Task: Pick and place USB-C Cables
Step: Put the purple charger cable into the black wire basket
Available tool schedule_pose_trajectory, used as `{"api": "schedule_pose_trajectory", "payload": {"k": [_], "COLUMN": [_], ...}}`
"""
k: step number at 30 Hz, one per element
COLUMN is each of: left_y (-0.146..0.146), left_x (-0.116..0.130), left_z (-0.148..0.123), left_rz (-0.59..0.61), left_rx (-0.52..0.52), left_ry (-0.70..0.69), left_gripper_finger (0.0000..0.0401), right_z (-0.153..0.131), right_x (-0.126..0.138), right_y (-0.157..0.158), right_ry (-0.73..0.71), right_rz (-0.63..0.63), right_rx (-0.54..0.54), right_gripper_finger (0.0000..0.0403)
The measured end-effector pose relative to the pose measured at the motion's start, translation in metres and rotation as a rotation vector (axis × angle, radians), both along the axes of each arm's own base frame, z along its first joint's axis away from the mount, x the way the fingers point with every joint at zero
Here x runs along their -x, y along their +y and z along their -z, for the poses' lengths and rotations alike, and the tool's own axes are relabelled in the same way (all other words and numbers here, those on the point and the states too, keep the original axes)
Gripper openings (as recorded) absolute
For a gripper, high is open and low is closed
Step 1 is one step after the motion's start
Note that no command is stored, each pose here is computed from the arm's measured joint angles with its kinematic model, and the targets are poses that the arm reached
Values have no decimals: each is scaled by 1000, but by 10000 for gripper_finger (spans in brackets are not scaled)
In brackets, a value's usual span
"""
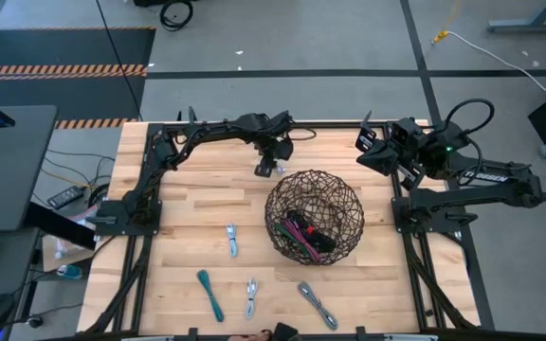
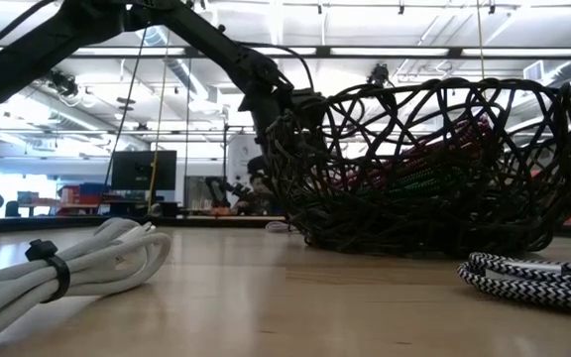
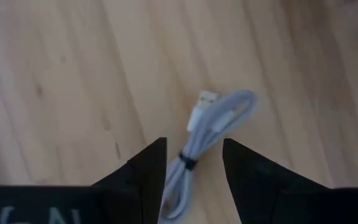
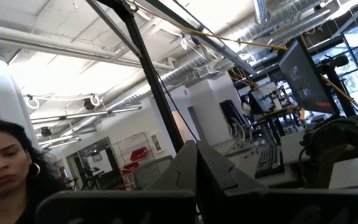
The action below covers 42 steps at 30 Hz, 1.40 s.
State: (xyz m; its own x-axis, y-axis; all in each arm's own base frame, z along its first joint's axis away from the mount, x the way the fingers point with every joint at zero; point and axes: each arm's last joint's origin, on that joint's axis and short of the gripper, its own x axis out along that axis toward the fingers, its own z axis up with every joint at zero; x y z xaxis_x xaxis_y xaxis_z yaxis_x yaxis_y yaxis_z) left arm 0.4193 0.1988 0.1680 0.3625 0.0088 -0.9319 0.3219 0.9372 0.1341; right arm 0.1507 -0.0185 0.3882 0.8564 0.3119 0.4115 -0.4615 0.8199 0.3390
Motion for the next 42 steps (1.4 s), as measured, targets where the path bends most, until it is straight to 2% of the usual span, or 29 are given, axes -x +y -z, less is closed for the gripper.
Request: {"api": "schedule_pose_trajectory", "payload": {"k": [4,8,18,33,38,42], "left_y": [-10,-15,-13,-14,-15,-15], "left_x": [1,1,-7,-6,-7,-10], "left_z": [2,2,0,0,0,-1], "left_rz": [107,158,199,172,186,184], "left_rx": [-16,-41,-108,-90,-97,-125], "left_ry": [55,80,14,23,21,-3], "left_gripper_finger": [164,164,164,160,117,39], "right_z": [0,-1,-1,-1,-1,-1], "right_x": [0,0,0,0,0,0], "right_y": [0,0,0,-1,-1,-1], "right_ry": [-4,-9,-10,-11,-11,-11], "right_rz": [10,12,15,27,33,33], "right_rx": [-5,-3,0,-10,-13,-13], "right_gripper_finger": [4,4,4,4,4,4]}}
